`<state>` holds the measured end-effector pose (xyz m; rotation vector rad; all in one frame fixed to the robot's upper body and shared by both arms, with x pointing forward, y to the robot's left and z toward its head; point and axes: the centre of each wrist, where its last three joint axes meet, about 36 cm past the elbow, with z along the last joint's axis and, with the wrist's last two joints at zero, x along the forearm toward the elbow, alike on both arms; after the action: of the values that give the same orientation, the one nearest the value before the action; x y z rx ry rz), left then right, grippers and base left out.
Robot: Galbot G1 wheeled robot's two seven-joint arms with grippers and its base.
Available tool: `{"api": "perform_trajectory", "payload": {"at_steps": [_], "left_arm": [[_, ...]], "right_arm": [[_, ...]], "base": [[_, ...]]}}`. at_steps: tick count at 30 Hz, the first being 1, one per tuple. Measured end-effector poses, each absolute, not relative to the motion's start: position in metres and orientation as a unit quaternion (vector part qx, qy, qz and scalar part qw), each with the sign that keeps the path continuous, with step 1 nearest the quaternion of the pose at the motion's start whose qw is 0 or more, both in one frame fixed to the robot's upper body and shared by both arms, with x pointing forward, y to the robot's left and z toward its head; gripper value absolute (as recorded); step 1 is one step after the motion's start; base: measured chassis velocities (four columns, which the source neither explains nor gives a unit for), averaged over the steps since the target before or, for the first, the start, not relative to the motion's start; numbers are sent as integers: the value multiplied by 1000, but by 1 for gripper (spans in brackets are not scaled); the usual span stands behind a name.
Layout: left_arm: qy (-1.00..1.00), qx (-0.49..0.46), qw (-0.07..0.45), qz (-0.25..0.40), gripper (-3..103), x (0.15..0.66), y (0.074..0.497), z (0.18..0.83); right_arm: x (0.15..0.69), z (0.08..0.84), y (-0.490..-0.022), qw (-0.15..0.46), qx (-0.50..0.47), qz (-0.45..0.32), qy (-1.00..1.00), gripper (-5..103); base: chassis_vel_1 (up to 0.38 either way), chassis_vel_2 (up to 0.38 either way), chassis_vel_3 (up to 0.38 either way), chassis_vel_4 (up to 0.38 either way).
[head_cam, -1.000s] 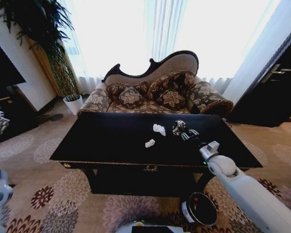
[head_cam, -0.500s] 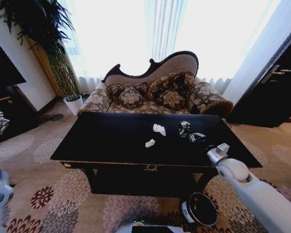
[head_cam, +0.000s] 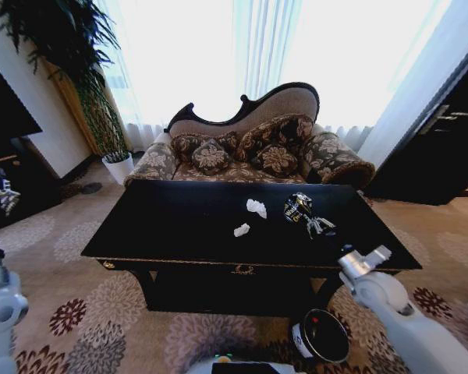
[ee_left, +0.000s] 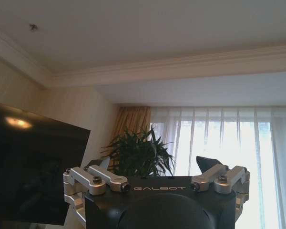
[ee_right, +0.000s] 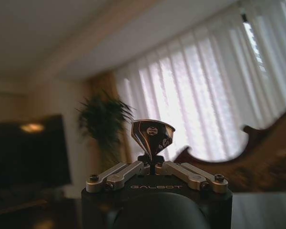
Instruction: Move to the front of the table and place the trash on the table into the trash bin.
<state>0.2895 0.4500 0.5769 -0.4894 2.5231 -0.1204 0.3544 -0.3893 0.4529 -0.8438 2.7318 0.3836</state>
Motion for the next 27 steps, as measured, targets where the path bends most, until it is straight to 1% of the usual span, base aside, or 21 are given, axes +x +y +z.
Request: {"api": "perform_trajectory", "payload": {"at_steps": [5,11,17,27], "left_arm": [[940,-189,282,-49,100,289,452,574],[939,-188,283,-51,100,289,451,573],[937,-197,284,-49,100,284,457,571],[935,-199,285,-69,100,294,465,569]], "right_arm": [[348,449,-401,151,-320,146,924,0],[329,437,-420,168,-313,164,920,0],[316,424,-431,169,-313,193,915,0],[249,375,-498,155,-263,203,930,0]], "base": [[0,0,0,0],[0,0,0,0],[0,0,0,0],[0,0,0,0]]}}
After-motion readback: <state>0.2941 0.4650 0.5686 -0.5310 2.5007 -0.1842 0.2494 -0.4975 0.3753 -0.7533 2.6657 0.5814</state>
